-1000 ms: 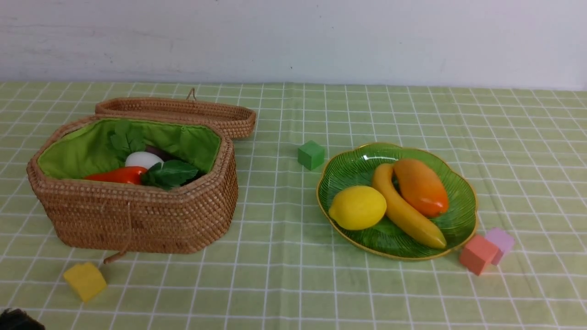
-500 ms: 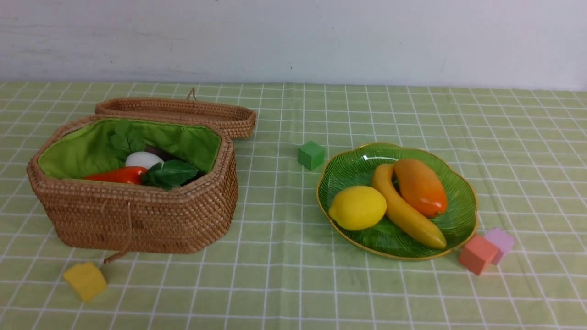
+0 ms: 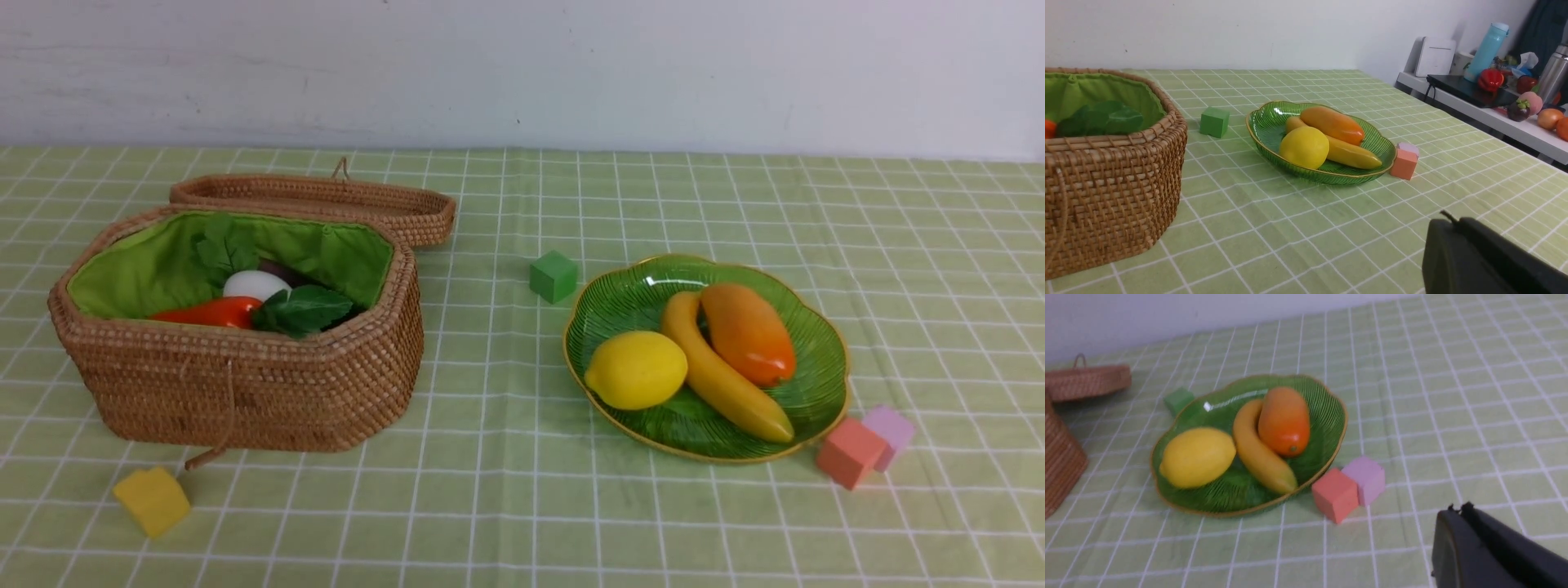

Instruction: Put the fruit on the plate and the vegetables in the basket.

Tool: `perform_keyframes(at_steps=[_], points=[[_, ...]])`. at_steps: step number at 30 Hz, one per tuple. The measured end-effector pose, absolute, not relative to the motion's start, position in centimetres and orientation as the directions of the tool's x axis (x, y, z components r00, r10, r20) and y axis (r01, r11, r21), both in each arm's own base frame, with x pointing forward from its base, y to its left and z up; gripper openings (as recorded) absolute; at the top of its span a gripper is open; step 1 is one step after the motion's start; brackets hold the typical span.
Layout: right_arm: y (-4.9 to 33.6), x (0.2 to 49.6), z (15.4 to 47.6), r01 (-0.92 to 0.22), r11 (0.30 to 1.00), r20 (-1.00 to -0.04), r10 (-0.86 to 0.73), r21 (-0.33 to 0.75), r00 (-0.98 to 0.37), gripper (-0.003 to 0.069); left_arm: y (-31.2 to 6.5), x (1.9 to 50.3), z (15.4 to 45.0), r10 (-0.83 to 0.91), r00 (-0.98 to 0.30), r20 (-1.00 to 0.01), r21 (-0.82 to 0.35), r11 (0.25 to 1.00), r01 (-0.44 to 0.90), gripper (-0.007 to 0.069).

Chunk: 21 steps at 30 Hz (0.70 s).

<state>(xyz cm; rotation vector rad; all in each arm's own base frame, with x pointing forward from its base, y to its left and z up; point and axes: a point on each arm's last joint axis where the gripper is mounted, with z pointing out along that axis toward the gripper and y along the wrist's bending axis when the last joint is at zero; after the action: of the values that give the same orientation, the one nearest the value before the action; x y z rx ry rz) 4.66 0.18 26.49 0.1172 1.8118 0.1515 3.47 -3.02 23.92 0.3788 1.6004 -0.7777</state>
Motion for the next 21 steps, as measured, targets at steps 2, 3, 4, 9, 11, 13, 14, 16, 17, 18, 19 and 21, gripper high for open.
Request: perform_keyframes(at_steps=[2,3,4,9,11,13,14,16,17,18,19,21], points=[[0.0,5.0,24.1,0.022,0.990,-0.968,0.140,0.139,-0.207,-0.0018,-3.0,3.5,23.9,-0.186,-0.192,-0.964,-0.267,0.718,0.643,-0.0013],[-0.1,5.2,22.5,0.030,0.993,-0.972,0.118,0.114,-0.205,-0.0018,-3.0,3.5,23.9,-0.186,-0.192,-0.964,-0.267,0.718,0.643,-0.0013],[-0.2,5.2,22.0,0.032,0.994,-0.973,0.110,0.106,-0.202,-0.0018,-3.0,3.5,23.9,-0.186,-0.192,-0.964,-0.267,0.718,0.643,-0.0013],[-0.3,5.3,17.4,0.061,0.994,-0.953,0.108,0.094,-0.284,-0.0018,-3.0,3.5,23.9,-0.186,-0.191,-0.964,-0.266,0.718,0.643,-0.0013],[-0.3,5.3,17.3,0.063,0.993,-0.952,0.110,0.096,-0.284,-0.0018,-3.0,3.5,23.9,-0.186,-0.190,-0.964,-0.266,0.718,0.643,-0.0011],[-0.3,5.3,17.3,0.063,0.993,-0.952,0.109,0.095,-0.284,-0.0018,-3.0,3.5,23.9,-0.186,-0.191,-0.964,-0.266,0.719,0.643,-0.0010],[-0.3,5.3,17.3,0.063,0.993,-0.952,0.110,0.096,-0.284,-0.0018,-3.0,3.5,23.9,-0.186,-0.190,-0.964,-0.266,0.718,0.643,-0.0009],[-0.3,5.3,17.3,0.063,0.993,-0.952,0.110,0.096,-0.284,-0.0016,-3.0,3.5,23.9,-0.186,-0.191,-0.964,-0.266,0.719,0.643,-0.0008],[-0.3,5.3,17.3,0.063,0.993,-0.952,0.111,0.097,-0.284,-0.0015,-3.0,3.5,23.9,-0.186,-0.191,-0.964,-0.266,0.719,0.643,-0.0006],[-0.3,5.3,17.3,0.063,0.993,-0.952,0.111,0.097,-0.284,-0.0015,-3.0,3.5,23.9,-0.186,-0.191,-0.964,-0.266,0.719,0.643,-0.0006],[-0.3,5.3,17.3,0.063,0.993,-0.952,0.111,0.097,-0.284,-0.0015,-3.0,3.5,23.9,-0.186,-0.191,-0.964,-0.266,0.719,0.643,-0.0006],[-0.3,5.3,17.3,0.064,0.993,-0.952,0.112,0.098,-0.284,-0.0013,-3.0,3.5,23.9,-0.186,-0.191,-0.964,-0.266,0.719,0.643,-0.0005]])
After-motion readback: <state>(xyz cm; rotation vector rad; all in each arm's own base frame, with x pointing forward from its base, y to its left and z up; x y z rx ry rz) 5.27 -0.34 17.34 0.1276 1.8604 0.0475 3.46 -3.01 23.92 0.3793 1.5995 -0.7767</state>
